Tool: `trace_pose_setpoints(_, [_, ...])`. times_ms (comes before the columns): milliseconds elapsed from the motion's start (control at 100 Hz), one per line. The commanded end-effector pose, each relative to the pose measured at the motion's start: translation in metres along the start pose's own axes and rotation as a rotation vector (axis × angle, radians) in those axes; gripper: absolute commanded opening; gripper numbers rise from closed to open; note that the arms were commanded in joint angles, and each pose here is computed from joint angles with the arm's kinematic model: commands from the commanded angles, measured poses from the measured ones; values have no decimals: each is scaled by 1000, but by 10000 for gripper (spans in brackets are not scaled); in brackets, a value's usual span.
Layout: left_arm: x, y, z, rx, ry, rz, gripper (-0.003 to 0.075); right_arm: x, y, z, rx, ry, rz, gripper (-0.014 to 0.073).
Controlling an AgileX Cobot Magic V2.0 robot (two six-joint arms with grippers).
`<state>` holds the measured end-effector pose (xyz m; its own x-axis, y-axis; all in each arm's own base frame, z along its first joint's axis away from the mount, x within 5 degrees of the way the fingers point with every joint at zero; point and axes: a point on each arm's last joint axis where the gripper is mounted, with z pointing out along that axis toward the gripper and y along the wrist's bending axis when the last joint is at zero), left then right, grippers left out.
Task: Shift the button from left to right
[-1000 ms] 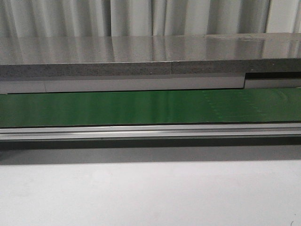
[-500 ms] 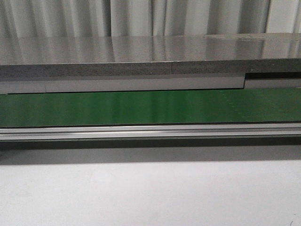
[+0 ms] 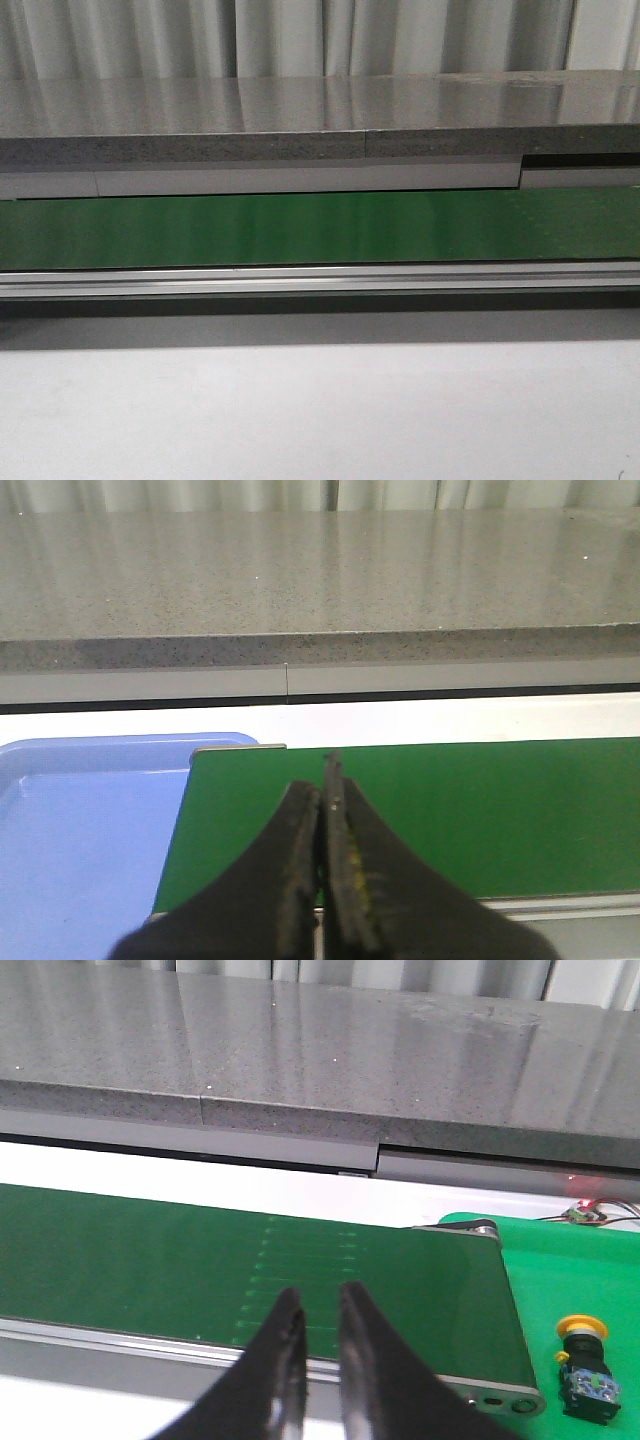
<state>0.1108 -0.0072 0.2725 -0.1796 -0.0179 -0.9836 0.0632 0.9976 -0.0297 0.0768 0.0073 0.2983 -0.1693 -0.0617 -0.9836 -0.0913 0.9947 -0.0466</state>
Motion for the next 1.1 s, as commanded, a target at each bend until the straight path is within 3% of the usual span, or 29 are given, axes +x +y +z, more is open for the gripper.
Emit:
trace_pose_setpoints(0, [-17, 0, -1, -7, -107, -5, -20, -13, -2, -2, 16, -88, 7, -73])
trace_pose_setpoints(790, [-17, 0, -1, -7, -107, -5, -20, -13, -2, -2, 16, -89, 7, -68])
trace_pose_setpoints(1090, [-17, 0, -1, -7, -107, -5, -20, -5, -3, -7, 47, -156, 1, -68])
